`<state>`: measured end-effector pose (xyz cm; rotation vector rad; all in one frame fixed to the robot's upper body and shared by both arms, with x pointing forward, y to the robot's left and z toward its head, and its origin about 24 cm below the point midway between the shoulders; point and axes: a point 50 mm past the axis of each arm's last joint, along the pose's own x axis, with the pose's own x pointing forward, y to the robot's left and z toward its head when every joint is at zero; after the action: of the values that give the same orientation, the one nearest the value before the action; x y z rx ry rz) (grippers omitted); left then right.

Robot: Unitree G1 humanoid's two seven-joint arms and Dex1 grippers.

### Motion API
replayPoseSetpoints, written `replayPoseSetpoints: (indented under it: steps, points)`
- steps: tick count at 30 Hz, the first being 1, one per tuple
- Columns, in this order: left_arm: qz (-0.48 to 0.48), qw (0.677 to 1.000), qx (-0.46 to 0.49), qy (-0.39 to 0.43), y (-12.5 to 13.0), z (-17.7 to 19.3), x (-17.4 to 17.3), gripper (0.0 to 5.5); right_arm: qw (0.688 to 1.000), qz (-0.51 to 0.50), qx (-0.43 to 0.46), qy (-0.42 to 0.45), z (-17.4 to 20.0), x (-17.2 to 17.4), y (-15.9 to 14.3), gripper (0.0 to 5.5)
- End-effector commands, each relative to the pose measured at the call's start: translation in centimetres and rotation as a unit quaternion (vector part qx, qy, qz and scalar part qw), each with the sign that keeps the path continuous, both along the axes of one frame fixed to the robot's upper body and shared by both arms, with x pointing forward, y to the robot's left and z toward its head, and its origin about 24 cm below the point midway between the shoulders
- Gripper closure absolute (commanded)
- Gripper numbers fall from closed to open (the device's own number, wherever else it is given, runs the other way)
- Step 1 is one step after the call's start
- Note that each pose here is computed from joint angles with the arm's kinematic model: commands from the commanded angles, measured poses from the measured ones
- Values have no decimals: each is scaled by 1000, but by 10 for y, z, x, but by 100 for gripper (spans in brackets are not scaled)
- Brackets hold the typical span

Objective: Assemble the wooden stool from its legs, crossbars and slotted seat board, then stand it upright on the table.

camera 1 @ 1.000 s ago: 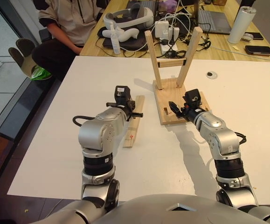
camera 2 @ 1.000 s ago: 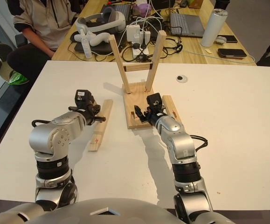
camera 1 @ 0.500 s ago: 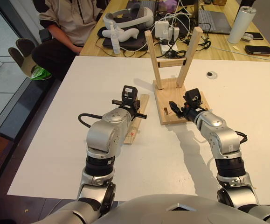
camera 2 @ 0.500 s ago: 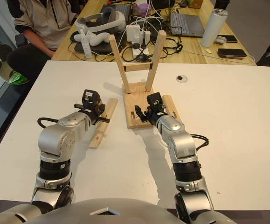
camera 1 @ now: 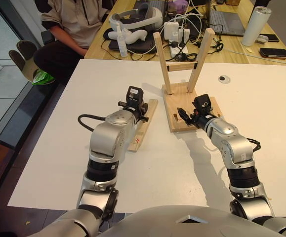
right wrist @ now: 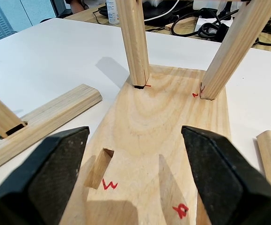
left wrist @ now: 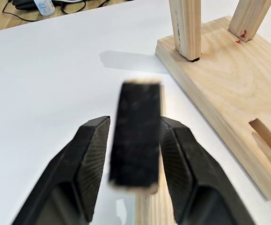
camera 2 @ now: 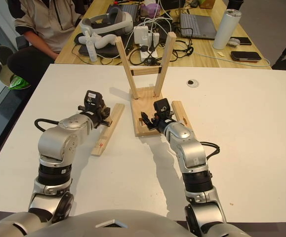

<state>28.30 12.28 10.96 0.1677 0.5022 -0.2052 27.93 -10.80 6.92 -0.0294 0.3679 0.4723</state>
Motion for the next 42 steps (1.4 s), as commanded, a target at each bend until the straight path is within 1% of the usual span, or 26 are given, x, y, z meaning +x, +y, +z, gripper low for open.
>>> replayPoseSetpoints:
  steps: [1,4,6,9,16,18,21,23,25,27,30,34,37,40,42]
  points:
    - [-10,998,-4,-60,0,29,7,364,1000,2,-2,-4,1,0,0,184]
    - [-6,993,-28,-114,-2,56,13,364,1000,3,-2,-4,2,0,2,184]
    - [-3,990,-41,-132,-3,66,16,364,1000,6,-2,-4,2,1,2,184]
    - [3,989,-46,-141,-3,70,22,364,1000,9,-3,-4,2,1,3,184]
    - [32,985,-53,-161,-3,67,37,364,1000,10,-5,-5,3,2,3,184]
    - [43,981,-62,-180,-3,75,42,364,1000,8,-1,-8,3,3,2,184]
    - [48,974,-69,-211,-5,86,46,364,998,-4,57,-36,6,1,-3,184]
    - [46,972,-65,-220,-5,86,45,364,993,-18,99,-53,7,-5,-7,184]
    - [49,972,-62,-221,-3,84,44,364,990,-15,122,-75,10,-9,-5,184]
    - [45,972,-60,-222,-3,81,44,364,988,-4,122,-95,11,-13,-1,184]
    - [43,972,-56,-225,-4,80,44,364,986,17,136,-90,9,-17,3,184]
    - [44,966,-63,-248,-1,95,46,364,986,-21,144,-78,-11,-29,-12,184]
    - [37,961,-64,-265,-4,103,44,364,984,-47,151,-77,-21,-42,-15,184]
    - [40,969,-63,-237,-6,85,43,364,984,-48,154,-76,-25,-47,-10,184]
    - [39,979,-55,-194,-9,60,42,364,984,-52,155,-75,-26,-46,-11,184]
